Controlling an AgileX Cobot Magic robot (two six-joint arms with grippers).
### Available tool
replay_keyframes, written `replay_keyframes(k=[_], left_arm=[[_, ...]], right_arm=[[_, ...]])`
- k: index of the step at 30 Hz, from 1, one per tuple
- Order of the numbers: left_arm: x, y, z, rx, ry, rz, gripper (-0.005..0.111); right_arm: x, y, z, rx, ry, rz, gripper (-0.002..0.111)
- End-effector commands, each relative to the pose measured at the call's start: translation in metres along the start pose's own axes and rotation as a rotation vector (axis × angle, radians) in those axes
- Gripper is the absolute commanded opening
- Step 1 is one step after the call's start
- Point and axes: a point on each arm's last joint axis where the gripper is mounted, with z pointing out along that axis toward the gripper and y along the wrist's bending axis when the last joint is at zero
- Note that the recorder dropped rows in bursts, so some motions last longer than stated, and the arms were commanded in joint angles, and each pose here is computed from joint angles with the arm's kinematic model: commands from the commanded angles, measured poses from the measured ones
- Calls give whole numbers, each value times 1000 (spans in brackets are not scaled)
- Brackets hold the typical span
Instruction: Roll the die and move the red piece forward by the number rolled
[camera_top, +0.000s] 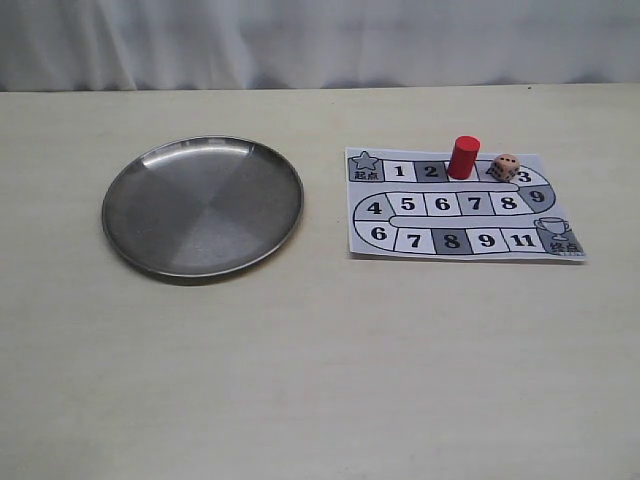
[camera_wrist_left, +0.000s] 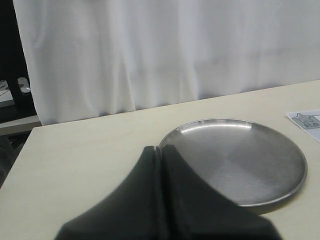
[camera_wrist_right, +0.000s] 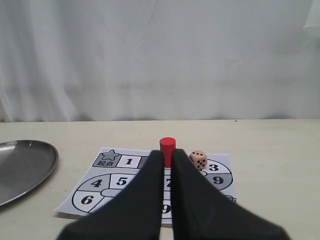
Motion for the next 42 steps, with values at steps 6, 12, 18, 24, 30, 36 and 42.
replay_keyframes(k=[6, 12, 18, 24, 30, 36, 42], left_arm=[[0, 0, 0, 4, -9, -6, 0], [0, 0, 0, 4, -9, -6, 0], [0, 0, 0, 4, -9, -6, 0], [0, 0, 0, 4, -9, -6, 0], [0, 0, 0, 4, -9, -6, 0], [0, 0, 0, 4, -9, -6, 0], [0, 0, 0, 4, -9, -6, 0]], right_arm=[[2, 0, -1, 3, 16, -18, 4], [2, 0, -1, 3, 16, -18, 4], [2, 0, -1, 3, 16, -18, 4], [2, 0, -1, 3, 16, -18, 4], [2, 0, -1, 3, 16, -18, 4], [2, 0, -1, 3, 16, -18, 4], [2, 0, -1, 3, 16, -18, 4]])
